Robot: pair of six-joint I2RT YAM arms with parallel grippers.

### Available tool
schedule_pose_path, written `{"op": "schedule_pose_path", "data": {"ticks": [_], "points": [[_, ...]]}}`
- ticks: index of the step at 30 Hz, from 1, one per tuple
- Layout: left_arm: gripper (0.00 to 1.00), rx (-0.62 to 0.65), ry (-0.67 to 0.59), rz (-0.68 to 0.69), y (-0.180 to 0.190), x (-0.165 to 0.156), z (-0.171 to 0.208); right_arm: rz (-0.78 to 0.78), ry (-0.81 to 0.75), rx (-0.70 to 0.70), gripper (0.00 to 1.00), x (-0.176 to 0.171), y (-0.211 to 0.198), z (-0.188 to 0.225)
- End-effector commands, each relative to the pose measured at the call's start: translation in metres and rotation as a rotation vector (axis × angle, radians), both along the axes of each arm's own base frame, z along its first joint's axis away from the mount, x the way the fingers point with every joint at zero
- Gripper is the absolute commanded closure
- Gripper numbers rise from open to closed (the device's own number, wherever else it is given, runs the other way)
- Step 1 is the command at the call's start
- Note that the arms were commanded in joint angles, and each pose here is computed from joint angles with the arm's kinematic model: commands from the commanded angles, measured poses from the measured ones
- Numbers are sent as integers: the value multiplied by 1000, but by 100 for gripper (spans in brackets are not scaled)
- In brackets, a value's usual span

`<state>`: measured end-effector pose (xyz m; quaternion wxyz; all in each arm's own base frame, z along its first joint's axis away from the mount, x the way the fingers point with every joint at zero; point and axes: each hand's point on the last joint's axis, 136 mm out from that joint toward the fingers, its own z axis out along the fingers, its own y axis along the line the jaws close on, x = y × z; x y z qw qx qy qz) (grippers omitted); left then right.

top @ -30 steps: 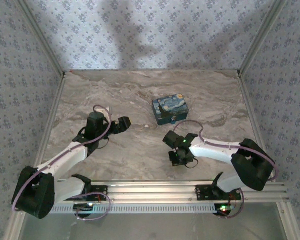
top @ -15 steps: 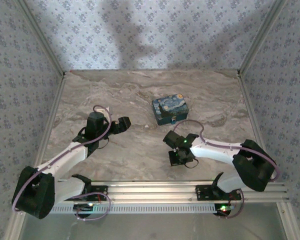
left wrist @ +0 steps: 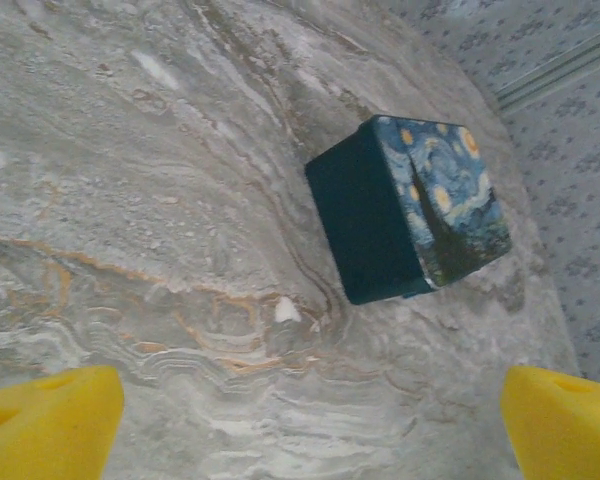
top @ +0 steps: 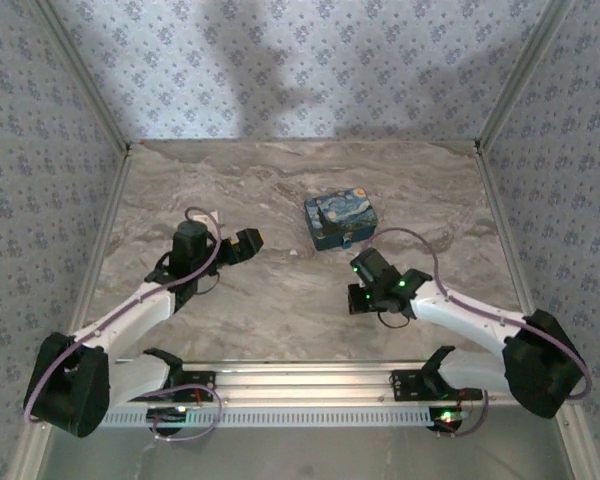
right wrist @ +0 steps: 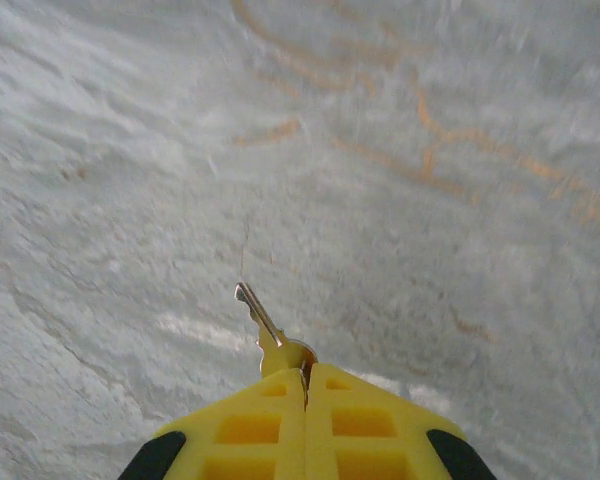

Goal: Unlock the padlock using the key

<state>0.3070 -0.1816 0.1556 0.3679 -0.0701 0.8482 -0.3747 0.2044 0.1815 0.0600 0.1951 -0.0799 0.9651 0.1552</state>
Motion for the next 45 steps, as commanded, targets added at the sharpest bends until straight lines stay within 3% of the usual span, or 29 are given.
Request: {"op": "schedule_pose_path", "data": {"ticks": [1,10,16,25,45], "points": [[6,-103,-48,-51,-18,4,34,33,-147,108,100,24,8,24],[15,-178,-119,-191,-48,-6,70,104,-485,364,100,66,21,93],[19,-197,-205,-336,-81,-23,97,182,-629,453,100,71,30,123],[31,-193,-241,-485,-133,-36,107,248,-679,494,100,63,46,144],[58,-158,-145,-517,-181,-33,71,259,-701,466,100,59,61,156]]}}
